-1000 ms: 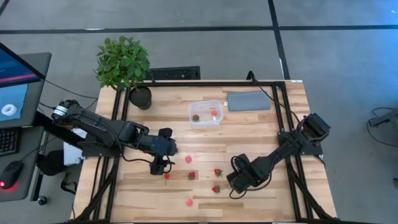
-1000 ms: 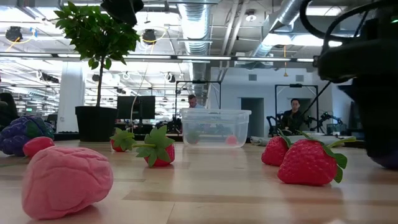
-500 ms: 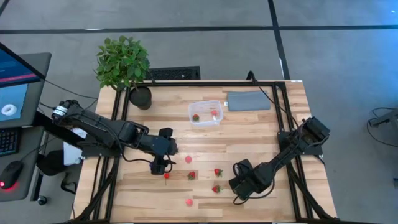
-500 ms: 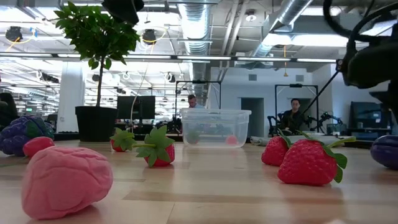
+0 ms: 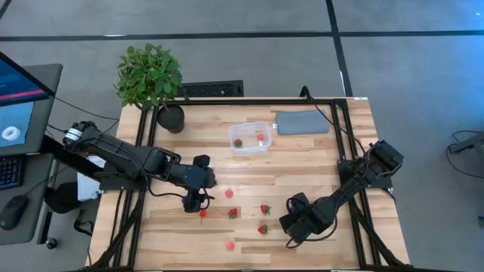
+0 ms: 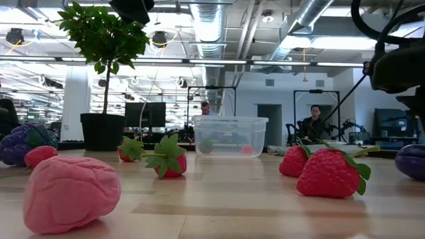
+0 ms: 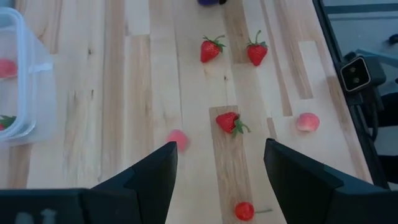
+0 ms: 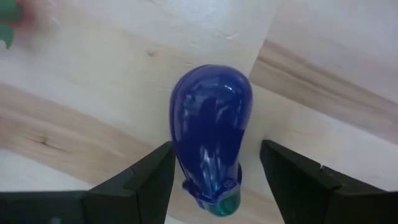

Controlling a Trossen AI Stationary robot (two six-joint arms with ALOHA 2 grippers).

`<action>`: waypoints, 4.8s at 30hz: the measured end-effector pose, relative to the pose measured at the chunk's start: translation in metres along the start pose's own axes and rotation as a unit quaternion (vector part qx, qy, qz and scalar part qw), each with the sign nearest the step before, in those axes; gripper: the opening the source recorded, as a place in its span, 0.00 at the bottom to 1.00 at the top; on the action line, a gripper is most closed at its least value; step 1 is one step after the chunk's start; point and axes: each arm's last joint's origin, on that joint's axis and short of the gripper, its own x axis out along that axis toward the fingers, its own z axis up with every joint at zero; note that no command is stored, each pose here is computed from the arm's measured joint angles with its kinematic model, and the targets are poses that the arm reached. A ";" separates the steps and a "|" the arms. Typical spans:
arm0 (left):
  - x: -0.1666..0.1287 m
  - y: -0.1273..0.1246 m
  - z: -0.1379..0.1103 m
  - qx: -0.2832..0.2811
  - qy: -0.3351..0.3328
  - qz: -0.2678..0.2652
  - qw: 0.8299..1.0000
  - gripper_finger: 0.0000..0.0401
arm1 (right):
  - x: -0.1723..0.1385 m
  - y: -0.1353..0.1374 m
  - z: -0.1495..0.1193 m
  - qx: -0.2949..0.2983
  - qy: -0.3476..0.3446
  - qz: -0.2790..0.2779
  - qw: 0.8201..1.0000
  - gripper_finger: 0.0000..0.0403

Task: Pick and placing Produce into tupperware
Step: Put the eggplant into the container

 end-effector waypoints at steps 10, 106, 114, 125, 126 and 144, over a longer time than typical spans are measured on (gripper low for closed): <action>0.000 0.001 0.000 0.013 -0.001 0.004 1.000 0.57 | 0.001 -0.001 0.000 0.008 -0.004 -0.003 1.000 0.54; 0.001 0.015 0.003 0.004 -0.006 0.043 0.999 0.57 | -0.079 0.000 0.095 -0.029 -0.433 0.128 0.892 0.33; 0.001 0.015 0.003 0.002 -0.008 0.052 0.999 0.57 | -0.083 -0.009 0.129 -0.048 -0.425 0.085 0.900 0.33; 0.001 0.016 0.003 0.003 -0.012 0.071 0.997 0.57 | -0.082 -0.007 0.173 -0.084 -0.414 0.067 0.904 0.33; 0.001 0.017 0.003 0.003 -0.012 0.072 0.997 0.57 | -0.082 -0.008 0.177 -0.086 -0.414 0.066 0.904 0.33; 0.000 0.018 0.004 -0.032 -0.019 0.094 0.995 0.57 | -0.057 -0.031 0.251 -0.125 -0.392 0.150 0.899 0.33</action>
